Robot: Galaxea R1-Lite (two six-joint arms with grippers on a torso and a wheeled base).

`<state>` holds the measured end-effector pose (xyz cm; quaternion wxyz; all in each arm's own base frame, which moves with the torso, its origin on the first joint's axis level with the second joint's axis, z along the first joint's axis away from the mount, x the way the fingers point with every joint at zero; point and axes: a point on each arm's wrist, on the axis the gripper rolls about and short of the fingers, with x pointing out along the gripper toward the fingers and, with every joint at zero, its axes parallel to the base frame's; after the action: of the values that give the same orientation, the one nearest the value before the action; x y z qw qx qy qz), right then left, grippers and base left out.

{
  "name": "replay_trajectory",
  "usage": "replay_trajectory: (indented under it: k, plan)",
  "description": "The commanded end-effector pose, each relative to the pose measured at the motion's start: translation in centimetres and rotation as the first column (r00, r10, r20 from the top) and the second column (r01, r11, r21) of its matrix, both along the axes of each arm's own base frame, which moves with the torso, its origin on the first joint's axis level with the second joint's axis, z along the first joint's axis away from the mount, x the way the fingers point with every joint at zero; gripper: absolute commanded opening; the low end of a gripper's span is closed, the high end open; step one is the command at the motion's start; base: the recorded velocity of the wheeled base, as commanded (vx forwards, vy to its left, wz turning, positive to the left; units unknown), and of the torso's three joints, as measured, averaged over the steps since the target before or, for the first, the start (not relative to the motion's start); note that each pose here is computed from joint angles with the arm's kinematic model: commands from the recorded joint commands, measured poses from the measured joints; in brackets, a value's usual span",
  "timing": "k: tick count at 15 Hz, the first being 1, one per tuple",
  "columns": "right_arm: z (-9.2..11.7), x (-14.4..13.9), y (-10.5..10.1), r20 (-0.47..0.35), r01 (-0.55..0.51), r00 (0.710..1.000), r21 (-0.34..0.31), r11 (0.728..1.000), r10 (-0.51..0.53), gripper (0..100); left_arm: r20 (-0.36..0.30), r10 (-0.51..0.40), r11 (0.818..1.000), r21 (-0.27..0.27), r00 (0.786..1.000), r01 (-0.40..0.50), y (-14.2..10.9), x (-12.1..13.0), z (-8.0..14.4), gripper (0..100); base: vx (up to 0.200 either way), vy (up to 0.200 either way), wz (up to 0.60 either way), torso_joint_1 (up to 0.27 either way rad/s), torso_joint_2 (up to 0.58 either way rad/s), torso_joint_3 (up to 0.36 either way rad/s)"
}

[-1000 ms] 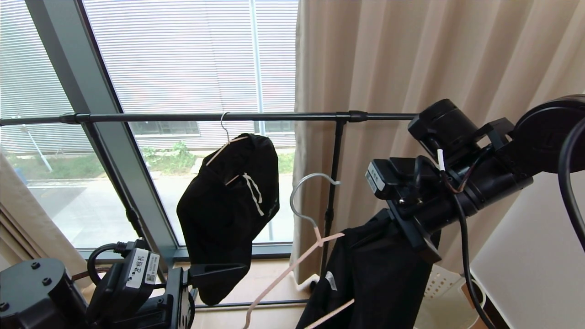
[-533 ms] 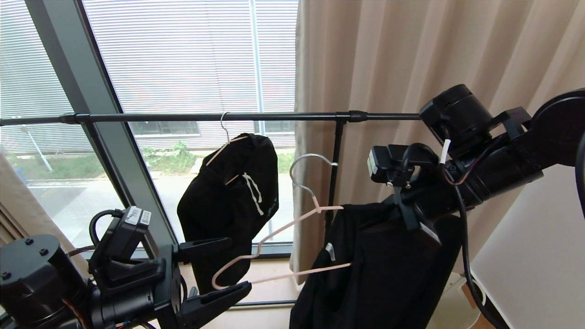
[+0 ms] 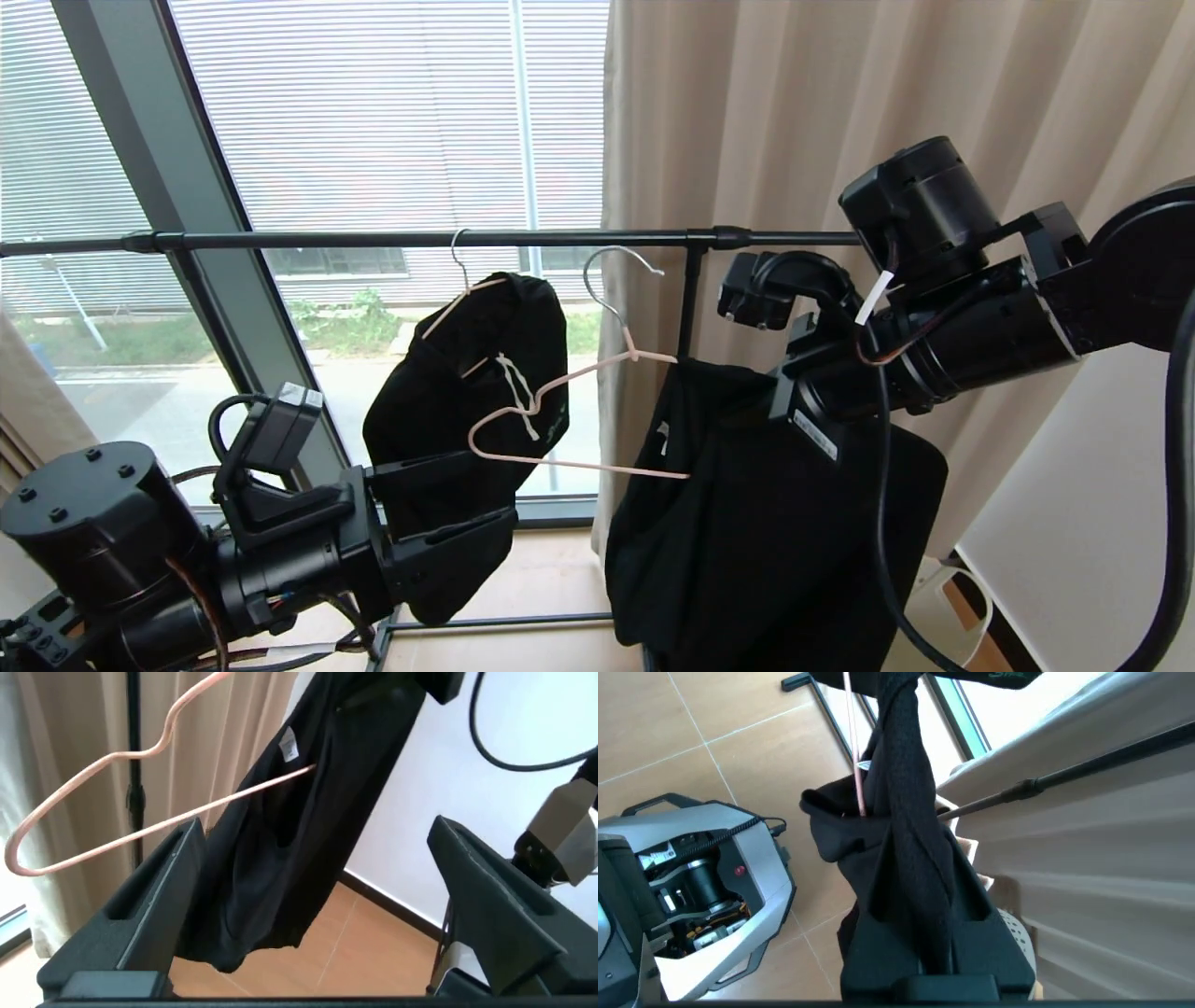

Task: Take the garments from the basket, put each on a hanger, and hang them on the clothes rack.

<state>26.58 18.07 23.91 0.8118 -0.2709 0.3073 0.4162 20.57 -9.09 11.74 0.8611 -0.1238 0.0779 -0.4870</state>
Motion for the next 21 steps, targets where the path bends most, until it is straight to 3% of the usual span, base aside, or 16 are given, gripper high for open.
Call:
replay_trajectory:
  k: [1,3,5,11,13,15,18,21]
  plan:
    - [0.2,-0.7,0.7,0.003,-0.010,1.000,0.004,1.000,0.010,0,-0.045,0.013,1.000,0.024,0.999,-0.012,-0.6,1.2,-1.4,100,0.000,0.000,0.00,0.000,0.00,0.000]
    - [0.4,-1.7,2.1,0.002,0.058,0.998,0.021,0.998,-0.058,0,0.045,0.089,0.991,0.099,0.995,-0.093,-2.4,1.5,-2.0,100,0.000,0.000,0.00,0.000,0.00,0.000]
    - [0.4,-2.5,2.6,0.007,0.036,0.999,0.024,0.999,-0.036,0,0.094,0.221,0.958,0.164,0.971,-0.234,-4.9,1.8,-3.0,100,0.000,0.000,0.00,0.000,0.00,0.000]
    - [0.3,-3.2,3.7,0.003,0.114,0.994,0.019,0.993,-0.114,0,0.052,0.149,0.963,0.219,0.988,-0.157,-7.0,0.1,-4.5,100,0.000,0.000,0.00,0.000,0.00,0.000]
    - [0.3,-3.2,3.7,-0.002,0.121,0.993,0.025,0.992,-0.121,0,0.044,0.164,0.958,0.233,0.985,-0.170,-7.3,0.3,-5.0,100,0.000,0.000,0.00,0.000,0.00,0.000]
    - [0.4,-3.4,3.9,-0.003,0.120,0.993,0.036,0.992,-0.120,0,0.041,0.208,0.942,0.261,0.977,-0.212,-8.5,0.5,-6.1,100,0.000,0.000,0.00,0.000,0.00,0.000]
    - [0.5,-3.7,4.3,0.004,0.102,0.995,0.046,0.994,-0.102,0,0.060,0.254,0.932,0.251,0.965,-0.261,-9.1,1.1,-6.0,100,0.000,0.000,0.00,0.000,0.00,0.000]
    - [0.5,-3.9,4.6,-0.002,0.104,0.995,0.059,0.993,-0.104,0,0.047,0.280,0.913,0.295,0.959,-0.281,-9.9,1.1,-7.5,100,0.000,0.000,0.00,0.000,0.00,0.000]
